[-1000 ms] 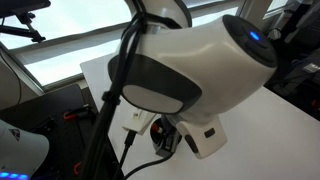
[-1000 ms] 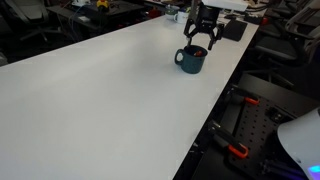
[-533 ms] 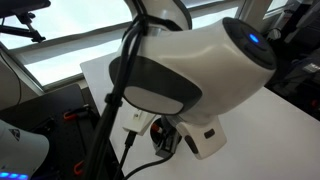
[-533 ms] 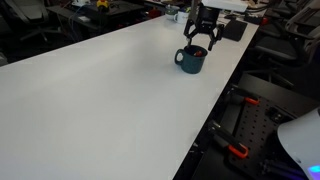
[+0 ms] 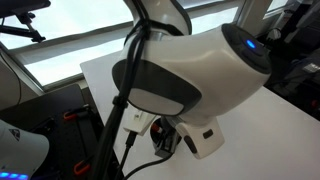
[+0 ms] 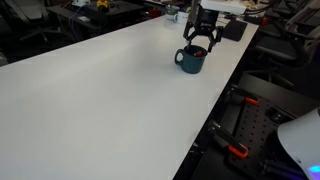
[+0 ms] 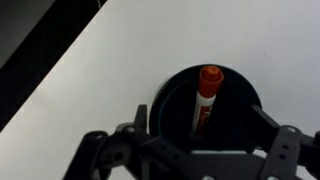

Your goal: Remove the marker from the mug

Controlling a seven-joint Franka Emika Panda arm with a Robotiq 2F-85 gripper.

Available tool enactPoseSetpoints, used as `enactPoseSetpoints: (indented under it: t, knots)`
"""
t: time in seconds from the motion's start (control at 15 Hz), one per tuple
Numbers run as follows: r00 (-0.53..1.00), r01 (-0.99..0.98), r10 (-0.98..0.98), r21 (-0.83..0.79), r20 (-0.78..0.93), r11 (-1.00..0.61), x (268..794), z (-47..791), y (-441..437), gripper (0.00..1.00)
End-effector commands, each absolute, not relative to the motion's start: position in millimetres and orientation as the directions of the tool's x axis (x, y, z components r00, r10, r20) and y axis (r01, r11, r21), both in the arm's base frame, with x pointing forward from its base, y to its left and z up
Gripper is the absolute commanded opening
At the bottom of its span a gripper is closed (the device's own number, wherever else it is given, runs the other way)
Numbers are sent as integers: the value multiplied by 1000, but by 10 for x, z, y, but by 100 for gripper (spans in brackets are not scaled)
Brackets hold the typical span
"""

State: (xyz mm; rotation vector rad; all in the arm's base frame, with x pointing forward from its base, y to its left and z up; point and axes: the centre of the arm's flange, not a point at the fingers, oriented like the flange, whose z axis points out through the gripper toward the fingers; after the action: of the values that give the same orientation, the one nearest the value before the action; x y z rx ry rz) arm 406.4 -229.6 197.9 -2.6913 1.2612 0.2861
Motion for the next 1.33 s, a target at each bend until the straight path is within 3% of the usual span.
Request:
enactPoseSetpoints:
  t: [0.0,0.33,0.4,0.47,0.53,0.6,0.73,0.87,1.0,1.27]
  knots:
    - [634,-766,-730,-83,-255,-637,4134,2012,-2255,100]
    - [639,-762,-722,-86,-266,-642,4166,2018,-2232,100]
    - [639,-761,-720,-88,-270,-643,4170,2019,-2235,96]
    - [639,-761,-719,-90,-273,-642,4170,2021,-2236,83]
    - [638,-762,-719,-91,-275,-641,4167,2027,-2239,79]
    - [638,-762,-719,-91,-276,-641,4167,2033,-2242,81]
    - [635,-764,-720,-91,-278,-639,4166,2035,-2245,72]
    - [634,-765,-719,-91,-284,-638,4166,2042,-2248,91]
    - [633,-765,-717,-95,-292,-637,4166,2066,-2250,99]
    - [630,-766,-715,-92,-302,-636,4177,2108,-2238,100]
